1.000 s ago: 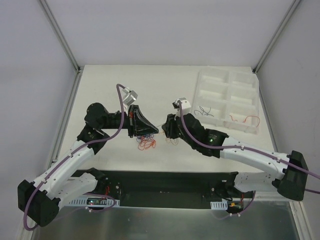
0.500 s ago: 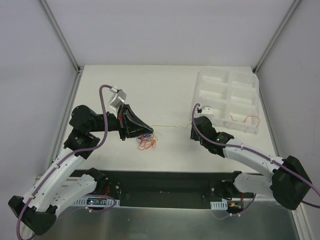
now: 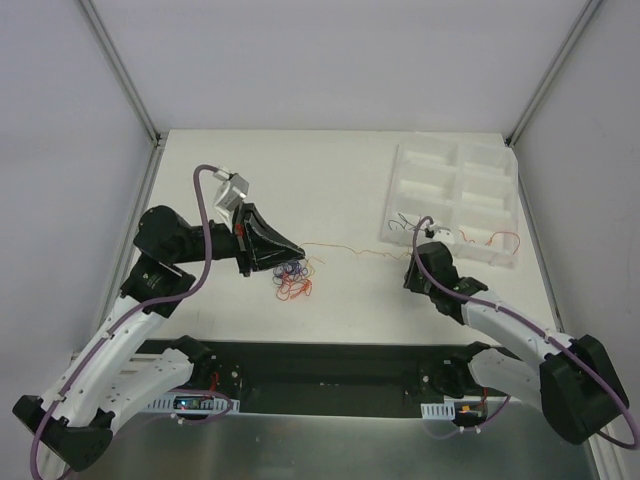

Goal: Untangle the cables

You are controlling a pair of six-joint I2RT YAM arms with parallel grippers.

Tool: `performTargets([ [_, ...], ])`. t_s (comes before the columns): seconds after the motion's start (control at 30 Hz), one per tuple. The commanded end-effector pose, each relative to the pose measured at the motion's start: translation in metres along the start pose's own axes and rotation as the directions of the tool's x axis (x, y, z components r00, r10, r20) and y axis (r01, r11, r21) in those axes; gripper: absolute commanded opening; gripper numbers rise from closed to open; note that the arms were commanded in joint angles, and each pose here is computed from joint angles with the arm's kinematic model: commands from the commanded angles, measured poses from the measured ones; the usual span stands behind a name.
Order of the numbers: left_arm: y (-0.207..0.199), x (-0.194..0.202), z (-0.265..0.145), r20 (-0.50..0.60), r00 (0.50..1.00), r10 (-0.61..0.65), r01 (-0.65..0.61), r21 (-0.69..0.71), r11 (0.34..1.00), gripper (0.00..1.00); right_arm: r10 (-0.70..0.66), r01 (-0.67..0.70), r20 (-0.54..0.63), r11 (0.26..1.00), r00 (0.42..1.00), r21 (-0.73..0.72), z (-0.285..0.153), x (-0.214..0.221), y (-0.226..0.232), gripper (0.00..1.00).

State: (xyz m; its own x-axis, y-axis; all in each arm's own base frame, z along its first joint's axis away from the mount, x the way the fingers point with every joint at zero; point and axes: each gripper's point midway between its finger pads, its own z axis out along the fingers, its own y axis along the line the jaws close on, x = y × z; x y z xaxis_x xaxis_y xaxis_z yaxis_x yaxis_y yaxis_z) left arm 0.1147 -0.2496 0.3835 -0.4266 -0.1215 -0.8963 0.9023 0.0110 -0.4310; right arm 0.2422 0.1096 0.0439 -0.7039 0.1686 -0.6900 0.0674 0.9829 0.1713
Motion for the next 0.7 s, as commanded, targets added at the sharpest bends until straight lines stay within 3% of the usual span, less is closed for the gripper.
performTargets([
  [0.0,-0.011,-0.025,-0.003,0.06,0.994,0.087,-0.085,-0.042,0.996,0.0,0.127,-0.127,-0.001,0.992,0.992,-0.024,0.005,-0.003,-0.003,0.26],
  [0.1,-0.012,-0.037,-0.009,0.103,0.988,0.119,-0.109,-0.101,0.989,0.0,0.209,-0.209,-0.024,0.977,0.978,-0.036,0.01,0.002,-0.01,0.14],
  [0.2,-0.01,-0.047,-0.017,0.125,0.976,0.177,-0.151,-0.192,0.97,0.0,0.238,-0.239,-0.028,0.97,0.971,-0.041,0.011,0.003,-0.016,0.15],
  [0.37,-0.009,-0.055,-0.028,0.127,0.962,0.241,-0.199,-0.274,0.941,0.0,0.23,-0.232,-0.03,0.969,0.973,-0.079,0.006,-0.005,-0.012,0.35],
  [0.5,-0.006,-0.049,-0.02,0.093,0.979,0.182,-0.156,-0.231,0.96,0.0,0.084,-0.081,-0.005,0.942,0.996,-0.325,-0.015,-0.024,0.034,0.6],
  [0.6,-0.003,-0.044,-0.016,0.071,0.985,0.158,-0.14,-0.213,0.967,0.0,-0.059,0.077,0.051,0.848,0.997,-0.524,-0.042,-0.032,0.082,0.73],
  [0.67,-0.003,-0.042,-0.014,0.061,0.987,0.149,-0.134,-0.2,0.971,0.0,-0.144,0.183,0.114,0.72,0.983,-0.669,-0.071,-0.034,0.117,0.79],
])
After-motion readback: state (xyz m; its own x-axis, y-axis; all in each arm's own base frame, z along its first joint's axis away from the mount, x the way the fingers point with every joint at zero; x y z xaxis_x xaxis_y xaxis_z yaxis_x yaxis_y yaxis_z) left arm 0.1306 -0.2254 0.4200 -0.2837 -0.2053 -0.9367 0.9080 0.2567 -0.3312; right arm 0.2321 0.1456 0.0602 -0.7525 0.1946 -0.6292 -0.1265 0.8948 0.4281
